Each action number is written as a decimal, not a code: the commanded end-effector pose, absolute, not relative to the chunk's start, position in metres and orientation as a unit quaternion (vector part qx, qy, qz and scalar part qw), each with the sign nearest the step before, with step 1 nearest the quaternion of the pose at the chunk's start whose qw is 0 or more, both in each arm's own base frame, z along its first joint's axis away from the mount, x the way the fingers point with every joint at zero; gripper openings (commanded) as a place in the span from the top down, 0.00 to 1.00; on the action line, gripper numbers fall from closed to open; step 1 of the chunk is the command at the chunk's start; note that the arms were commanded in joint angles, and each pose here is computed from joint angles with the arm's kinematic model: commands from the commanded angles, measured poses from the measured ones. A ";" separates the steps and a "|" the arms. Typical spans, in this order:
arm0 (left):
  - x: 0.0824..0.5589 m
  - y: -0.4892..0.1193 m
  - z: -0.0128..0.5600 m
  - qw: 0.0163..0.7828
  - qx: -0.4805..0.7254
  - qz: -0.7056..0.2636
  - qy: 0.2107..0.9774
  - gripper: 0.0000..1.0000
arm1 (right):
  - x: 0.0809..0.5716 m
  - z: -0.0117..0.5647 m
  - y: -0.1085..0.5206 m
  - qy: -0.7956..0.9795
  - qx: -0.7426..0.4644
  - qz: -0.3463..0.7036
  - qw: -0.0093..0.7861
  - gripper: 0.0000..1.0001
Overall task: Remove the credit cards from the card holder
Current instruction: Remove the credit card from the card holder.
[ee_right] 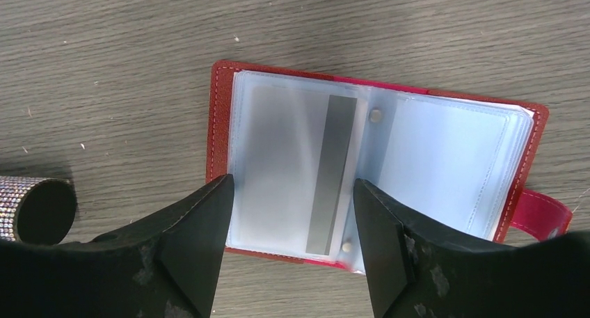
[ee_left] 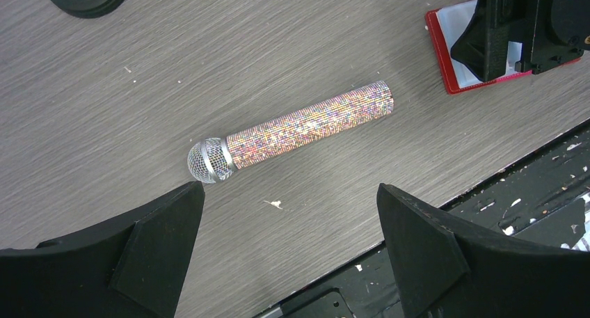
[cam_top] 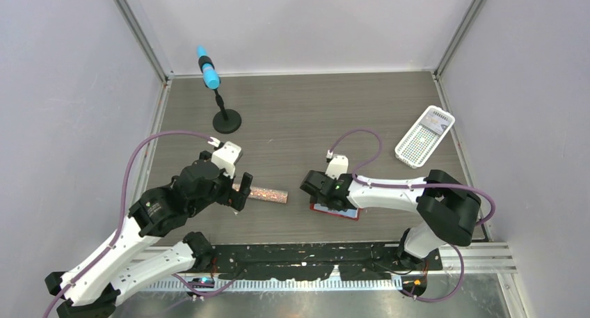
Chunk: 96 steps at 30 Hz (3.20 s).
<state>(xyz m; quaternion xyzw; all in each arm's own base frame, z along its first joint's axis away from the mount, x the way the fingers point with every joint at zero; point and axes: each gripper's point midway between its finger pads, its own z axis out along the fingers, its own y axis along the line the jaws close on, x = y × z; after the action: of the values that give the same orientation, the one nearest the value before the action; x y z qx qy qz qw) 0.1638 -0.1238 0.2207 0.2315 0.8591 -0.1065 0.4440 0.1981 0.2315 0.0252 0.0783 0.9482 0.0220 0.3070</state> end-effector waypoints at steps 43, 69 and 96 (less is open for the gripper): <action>0.192 -0.302 0.143 0.235 0.171 -0.314 0.904 0.79 | 0.210 0.065 0.248 0.843 0.070 0.370 0.385 0.53; 0.213 -0.365 0.067 0.157 0.155 -0.364 0.905 1.00 | 0.200 0.066 0.253 0.831 0.050 0.414 0.370 0.45; 0.196 -0.393 0.085 0.137 0.179 -0.425 0.877 1.00 | 0.193 0.114 0.190 0.860 0.048 0.291 0.416 0.27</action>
<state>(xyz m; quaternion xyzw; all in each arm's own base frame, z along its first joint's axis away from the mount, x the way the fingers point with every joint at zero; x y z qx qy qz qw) 0.1927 -0.3789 0.0710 0.1660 0.8921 -0.4015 0.1242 0.1891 0.2015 0.0952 0.0508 0.8618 0.3147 0.3945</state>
